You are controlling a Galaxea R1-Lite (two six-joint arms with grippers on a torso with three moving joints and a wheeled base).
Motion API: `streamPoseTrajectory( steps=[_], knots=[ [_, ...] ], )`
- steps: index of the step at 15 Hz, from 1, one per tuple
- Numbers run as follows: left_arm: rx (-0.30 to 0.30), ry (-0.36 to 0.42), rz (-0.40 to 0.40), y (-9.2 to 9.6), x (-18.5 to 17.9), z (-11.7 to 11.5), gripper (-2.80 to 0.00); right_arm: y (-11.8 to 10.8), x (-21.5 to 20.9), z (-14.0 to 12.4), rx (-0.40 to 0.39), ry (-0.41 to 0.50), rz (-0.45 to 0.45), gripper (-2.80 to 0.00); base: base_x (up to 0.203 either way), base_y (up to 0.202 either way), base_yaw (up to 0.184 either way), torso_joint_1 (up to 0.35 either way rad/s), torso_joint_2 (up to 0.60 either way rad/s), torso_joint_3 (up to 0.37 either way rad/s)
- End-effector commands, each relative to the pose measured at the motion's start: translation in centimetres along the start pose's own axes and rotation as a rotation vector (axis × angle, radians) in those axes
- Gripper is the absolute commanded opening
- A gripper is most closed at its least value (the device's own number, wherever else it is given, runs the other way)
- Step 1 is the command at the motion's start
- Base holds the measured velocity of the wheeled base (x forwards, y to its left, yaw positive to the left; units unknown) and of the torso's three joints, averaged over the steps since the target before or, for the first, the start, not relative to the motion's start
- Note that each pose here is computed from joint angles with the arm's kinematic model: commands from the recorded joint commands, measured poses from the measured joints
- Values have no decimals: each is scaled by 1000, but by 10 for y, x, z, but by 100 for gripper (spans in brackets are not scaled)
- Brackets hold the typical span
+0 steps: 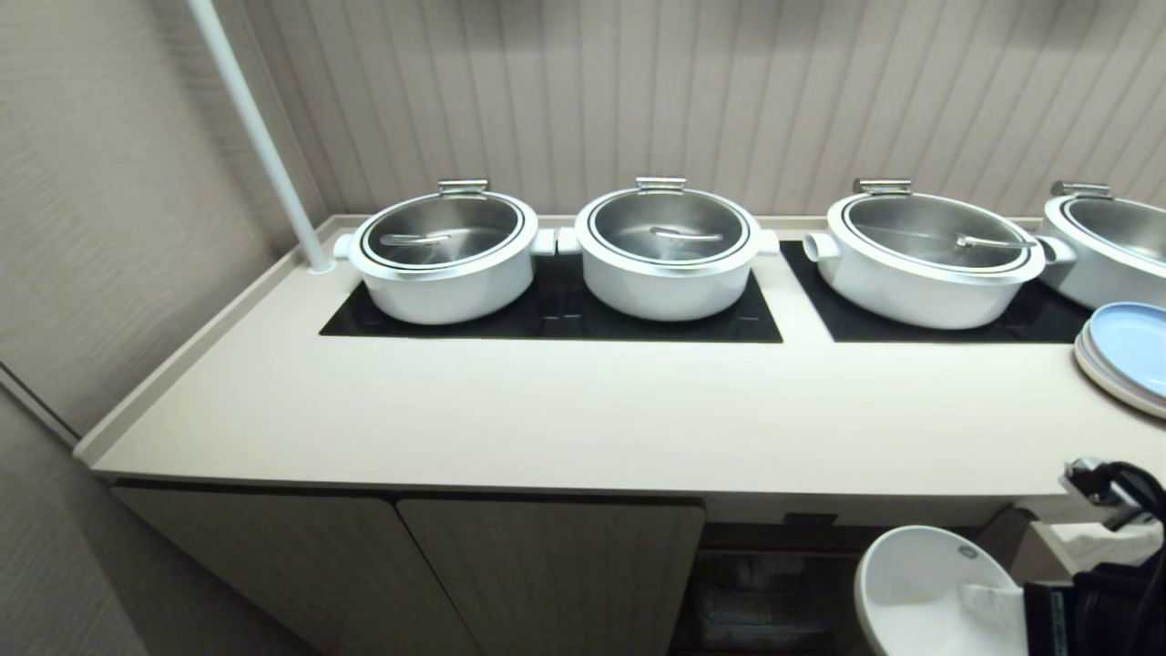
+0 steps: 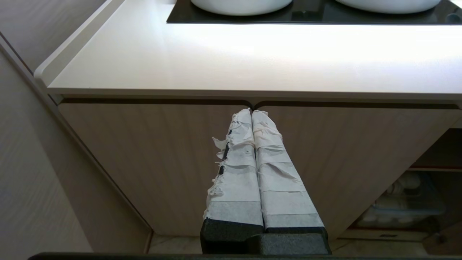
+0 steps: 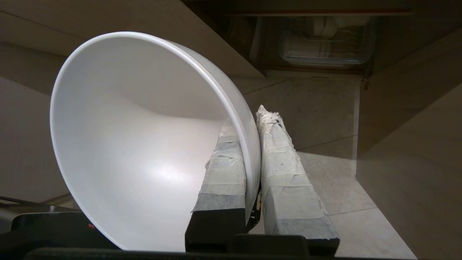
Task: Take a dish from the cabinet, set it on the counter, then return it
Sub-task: Place it on the table
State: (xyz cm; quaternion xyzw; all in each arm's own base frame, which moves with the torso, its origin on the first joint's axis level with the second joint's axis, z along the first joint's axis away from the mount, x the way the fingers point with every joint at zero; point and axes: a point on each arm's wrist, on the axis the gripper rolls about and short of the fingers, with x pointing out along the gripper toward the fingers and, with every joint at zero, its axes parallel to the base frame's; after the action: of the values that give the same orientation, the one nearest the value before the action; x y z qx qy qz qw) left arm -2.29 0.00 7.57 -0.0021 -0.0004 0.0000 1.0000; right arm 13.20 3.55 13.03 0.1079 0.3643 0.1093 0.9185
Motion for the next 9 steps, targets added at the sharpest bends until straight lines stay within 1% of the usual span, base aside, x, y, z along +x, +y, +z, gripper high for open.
streamPoseTrajectory(
  steps=[1, 9],
  knots=[
    [0, -2, 0, 0, 0, 0, -280, 0, 0, 0, 2, 0, 1, -280, 0, 0, 0, 61, -115, -62],
    [0, 0, 0, 0, 0, 0, -280, 0, 0, 0, -3, -2, 3, -280, 0, 0, 0, 71, -135, -66]
  ],
)
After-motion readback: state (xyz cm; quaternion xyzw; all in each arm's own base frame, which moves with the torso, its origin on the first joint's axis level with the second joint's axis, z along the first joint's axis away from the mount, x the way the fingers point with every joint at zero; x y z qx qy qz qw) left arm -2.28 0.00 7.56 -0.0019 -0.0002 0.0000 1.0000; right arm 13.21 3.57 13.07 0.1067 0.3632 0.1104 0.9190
